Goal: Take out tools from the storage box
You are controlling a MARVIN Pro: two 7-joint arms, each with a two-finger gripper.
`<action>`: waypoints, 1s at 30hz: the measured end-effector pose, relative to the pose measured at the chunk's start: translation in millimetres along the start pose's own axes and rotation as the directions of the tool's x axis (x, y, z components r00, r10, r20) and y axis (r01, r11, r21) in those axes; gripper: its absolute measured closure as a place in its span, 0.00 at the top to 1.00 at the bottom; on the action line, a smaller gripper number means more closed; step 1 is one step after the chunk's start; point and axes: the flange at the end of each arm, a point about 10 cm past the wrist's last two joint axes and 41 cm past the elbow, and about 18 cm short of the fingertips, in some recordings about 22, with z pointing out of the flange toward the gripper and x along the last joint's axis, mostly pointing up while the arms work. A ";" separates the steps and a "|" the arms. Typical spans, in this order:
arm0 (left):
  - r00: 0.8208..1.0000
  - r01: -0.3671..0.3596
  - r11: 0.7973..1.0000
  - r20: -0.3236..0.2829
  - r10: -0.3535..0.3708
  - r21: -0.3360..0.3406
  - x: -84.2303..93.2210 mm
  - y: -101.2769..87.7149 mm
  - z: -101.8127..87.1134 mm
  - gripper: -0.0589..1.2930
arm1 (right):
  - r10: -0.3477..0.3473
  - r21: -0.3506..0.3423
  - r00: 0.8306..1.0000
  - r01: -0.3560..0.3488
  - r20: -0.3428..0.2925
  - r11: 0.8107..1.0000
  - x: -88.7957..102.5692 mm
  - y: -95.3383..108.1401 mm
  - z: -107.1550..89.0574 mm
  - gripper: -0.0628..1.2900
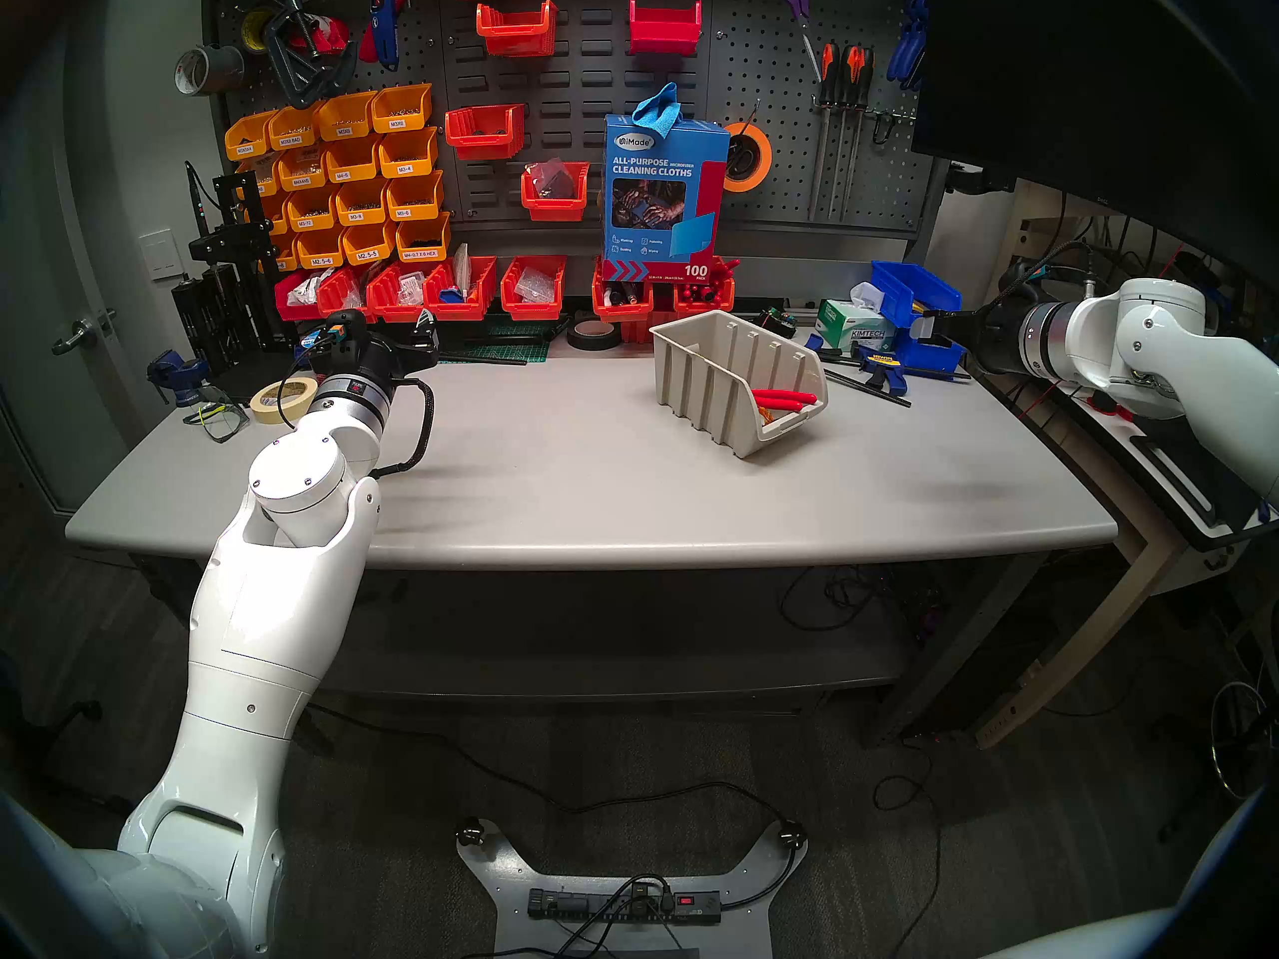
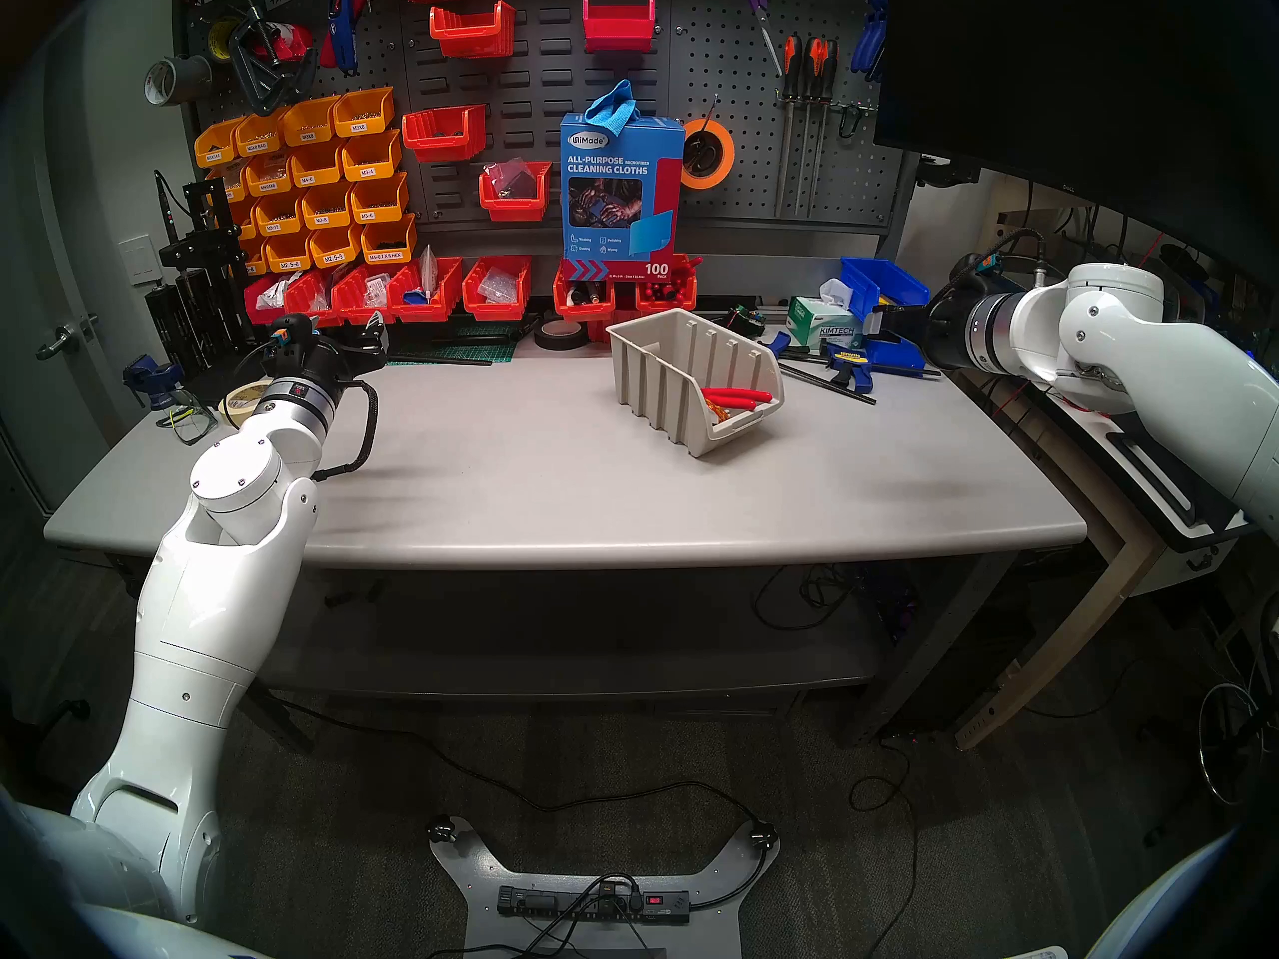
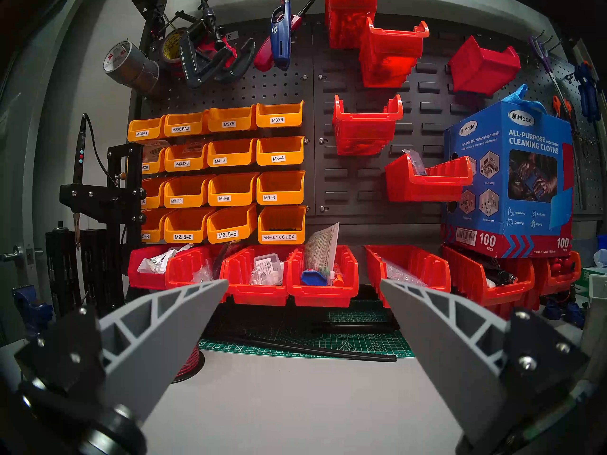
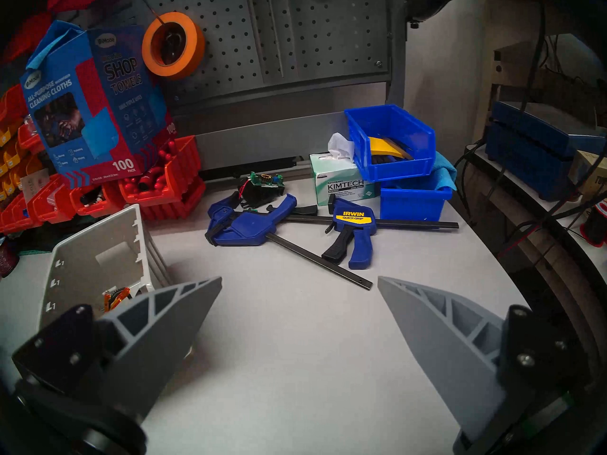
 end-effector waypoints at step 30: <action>1.000 0.000 1.000 0.001 0.000 0.000 -0.6 -0.1 -0.2 0.98 | 0.004 0.329 0.997 -0.030 0.079 0.944 -81.3 -86.0 0.9 0.96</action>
